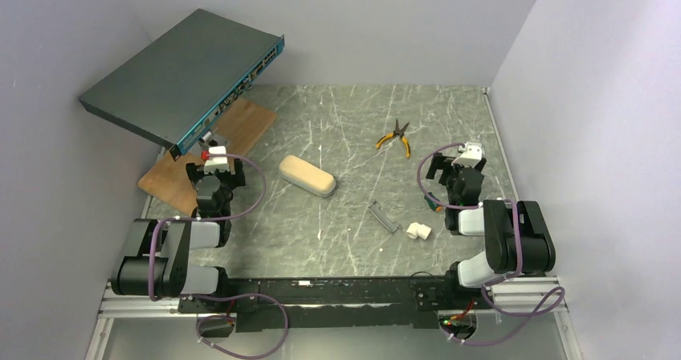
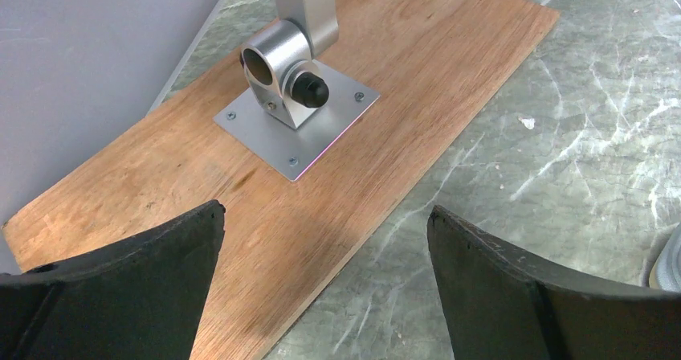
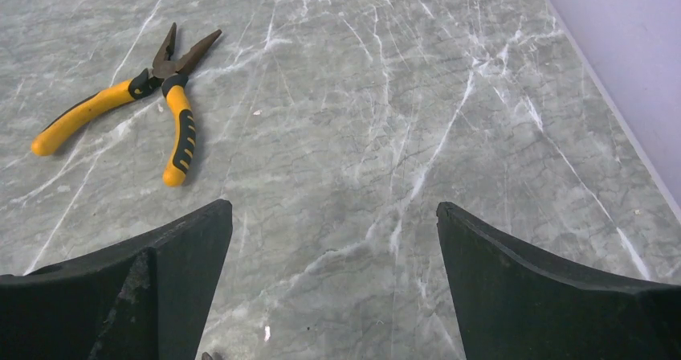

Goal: Open the umbrella

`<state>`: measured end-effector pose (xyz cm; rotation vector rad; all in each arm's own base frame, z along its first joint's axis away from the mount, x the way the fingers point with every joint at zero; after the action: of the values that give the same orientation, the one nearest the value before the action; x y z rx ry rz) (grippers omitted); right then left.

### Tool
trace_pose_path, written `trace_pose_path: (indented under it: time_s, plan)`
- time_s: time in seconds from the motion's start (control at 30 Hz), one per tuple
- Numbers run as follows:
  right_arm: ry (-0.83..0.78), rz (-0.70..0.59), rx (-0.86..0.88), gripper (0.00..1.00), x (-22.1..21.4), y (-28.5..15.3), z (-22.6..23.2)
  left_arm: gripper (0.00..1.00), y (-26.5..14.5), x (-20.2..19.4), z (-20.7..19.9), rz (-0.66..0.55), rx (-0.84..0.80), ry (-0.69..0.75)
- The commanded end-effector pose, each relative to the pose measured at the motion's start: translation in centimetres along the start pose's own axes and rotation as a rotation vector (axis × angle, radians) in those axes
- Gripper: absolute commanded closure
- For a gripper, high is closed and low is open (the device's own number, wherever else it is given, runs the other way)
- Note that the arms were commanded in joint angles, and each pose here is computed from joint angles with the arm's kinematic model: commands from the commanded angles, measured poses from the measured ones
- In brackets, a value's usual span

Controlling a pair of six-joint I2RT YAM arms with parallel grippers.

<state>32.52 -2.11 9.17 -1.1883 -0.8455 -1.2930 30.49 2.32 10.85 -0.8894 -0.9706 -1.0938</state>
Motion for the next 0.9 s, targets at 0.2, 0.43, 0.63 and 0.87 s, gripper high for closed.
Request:
trace_pose_path:
  time_s: [0.2,0.43,0.63,0.87]
  plan:
    - [-0.001,-0.050,0.014,0.00,1.0,0.2,0.2,0.01,0.5,1.7,0.4,-0.071,0.010,-0.014]
    - [-0.002,-0.050,0.015,0.00,1.0,0.2,0.2,0.01,0.5,1.6,0.4,-0.069,0.010,-0.013]
    - [-0.006,-0.051,0.007,0.00,1.1,0.2,0.3,0.01,0.6,1.7,0.4,-0.069,0.008,-0.013]
    - [-0.091,0.013,0.006,0.00,4.2,0.9,3.0,0.01,-0.4,2.5,0.1,-0.137,-0.030,0.020]
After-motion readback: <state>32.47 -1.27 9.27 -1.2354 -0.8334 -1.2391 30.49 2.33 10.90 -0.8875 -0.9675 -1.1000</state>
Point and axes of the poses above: each gripper's point midway between its finger pads, its own y axis out along the fingers, its own z axis along the line the jaws close on, x = y × z, the point moved 5 cm from there along -y, back along the fingers, and after that the axes turned 12 degrees about y, right-handed, at the moved point
